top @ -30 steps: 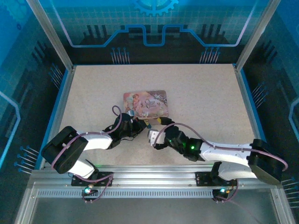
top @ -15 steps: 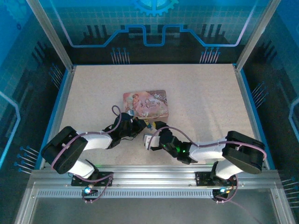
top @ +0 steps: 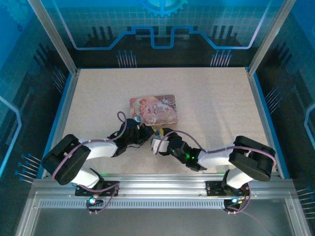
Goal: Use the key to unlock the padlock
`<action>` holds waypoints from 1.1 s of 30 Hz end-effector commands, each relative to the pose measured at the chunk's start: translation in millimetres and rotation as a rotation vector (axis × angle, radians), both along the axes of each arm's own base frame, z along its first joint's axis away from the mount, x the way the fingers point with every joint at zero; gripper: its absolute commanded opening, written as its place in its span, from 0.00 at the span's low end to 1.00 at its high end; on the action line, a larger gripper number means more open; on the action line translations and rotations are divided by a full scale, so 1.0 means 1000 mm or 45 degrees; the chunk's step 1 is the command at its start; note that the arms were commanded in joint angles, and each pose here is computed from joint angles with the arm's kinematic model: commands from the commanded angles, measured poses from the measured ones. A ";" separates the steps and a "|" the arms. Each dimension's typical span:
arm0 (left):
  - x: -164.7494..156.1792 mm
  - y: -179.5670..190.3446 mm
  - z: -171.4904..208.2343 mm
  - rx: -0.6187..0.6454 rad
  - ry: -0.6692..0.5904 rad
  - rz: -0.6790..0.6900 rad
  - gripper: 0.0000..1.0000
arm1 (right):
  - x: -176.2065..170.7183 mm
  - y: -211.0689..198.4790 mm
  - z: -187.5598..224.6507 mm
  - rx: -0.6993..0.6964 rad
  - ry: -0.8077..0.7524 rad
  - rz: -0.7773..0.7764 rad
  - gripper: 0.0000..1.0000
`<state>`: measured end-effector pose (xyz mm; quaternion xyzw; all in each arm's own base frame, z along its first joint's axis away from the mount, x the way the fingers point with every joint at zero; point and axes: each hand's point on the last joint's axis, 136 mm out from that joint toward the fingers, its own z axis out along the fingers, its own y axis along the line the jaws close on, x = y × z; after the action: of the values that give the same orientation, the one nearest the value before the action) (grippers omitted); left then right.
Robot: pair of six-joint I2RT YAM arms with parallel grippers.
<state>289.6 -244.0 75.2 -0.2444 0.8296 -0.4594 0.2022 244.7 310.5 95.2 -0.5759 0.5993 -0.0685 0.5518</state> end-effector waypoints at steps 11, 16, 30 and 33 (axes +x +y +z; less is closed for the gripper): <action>-0.005 -0.009 0.015 -0.091 0.024 -0.037 0.00 | 0.010 -0.001 -0.010 0.049 0.041 -0.046 0.42; -0.005 -0.010 0.016 -0.094 0.022 -0.040 0.00 | 0.013 -0.001 -0.011 0.056 0.047 -0.055 0.35; -0.005 -0.010 0.016 -0.096 0.021 -0.043 0.00 | 0.016 0.005 -0.011 0.084 0.061 -0.053 0.25; -0.005 -0.011 0.017 -0.097 0.021 -0.043 0.00 | 0.016 0.007 -0.011 0.085 0.065 -0.048 0.25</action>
<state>289.4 -244.0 75.6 -0.2480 0.8285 -0.4606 0.2000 254.9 308.6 74.1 -0.5637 0.6251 -0.0603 0.5365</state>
